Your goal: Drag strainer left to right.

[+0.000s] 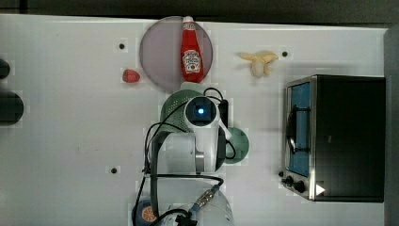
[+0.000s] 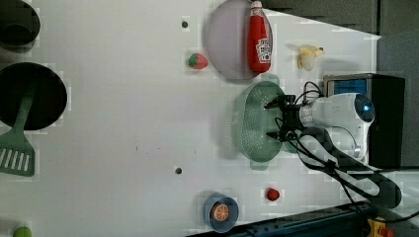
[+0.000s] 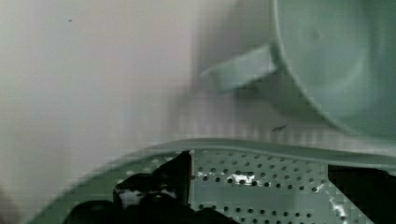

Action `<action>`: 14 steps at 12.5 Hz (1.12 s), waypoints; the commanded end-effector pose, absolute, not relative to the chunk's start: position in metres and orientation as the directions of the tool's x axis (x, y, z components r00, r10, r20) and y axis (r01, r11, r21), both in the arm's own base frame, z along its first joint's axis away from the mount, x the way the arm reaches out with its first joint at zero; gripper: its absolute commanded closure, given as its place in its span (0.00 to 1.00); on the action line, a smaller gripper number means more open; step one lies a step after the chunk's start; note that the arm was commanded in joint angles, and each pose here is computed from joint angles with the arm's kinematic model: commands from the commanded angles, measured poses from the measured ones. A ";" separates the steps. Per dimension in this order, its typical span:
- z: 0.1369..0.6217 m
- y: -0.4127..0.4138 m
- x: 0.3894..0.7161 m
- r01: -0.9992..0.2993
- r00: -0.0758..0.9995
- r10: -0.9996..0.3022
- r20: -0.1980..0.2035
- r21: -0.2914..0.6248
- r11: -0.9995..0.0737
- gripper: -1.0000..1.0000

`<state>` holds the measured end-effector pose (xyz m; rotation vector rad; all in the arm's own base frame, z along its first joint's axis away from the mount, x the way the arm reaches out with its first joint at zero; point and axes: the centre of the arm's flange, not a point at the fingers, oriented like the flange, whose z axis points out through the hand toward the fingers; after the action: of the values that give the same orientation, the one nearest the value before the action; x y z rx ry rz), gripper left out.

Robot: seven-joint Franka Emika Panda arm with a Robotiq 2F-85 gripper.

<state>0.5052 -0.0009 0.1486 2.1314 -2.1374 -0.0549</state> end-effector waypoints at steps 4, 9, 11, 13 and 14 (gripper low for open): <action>0.219 0.036 0.529 -0.964 0.266 -0.964 0.026 -0.022 -0.266 0.00; 0.328 0.041 0.548 -0.818 0.571 -0.820 0.041 -0.045 -0.573 0.00; 0.385 0.034 0.561 -0.786 0.618 -0.786 0.017 -0.001 -0.618 0.00; 0.447 0.019 0.577 -0.723 0.691 -0.723 0.003 0.029 -0.691 0.00; 0.479 0.008 0.585 -0.662 0.750 -0.662 0.021 0.018 -0.749 0.00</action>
<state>0.5789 0.0506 0.4249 2.8123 -1.2687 -0.1169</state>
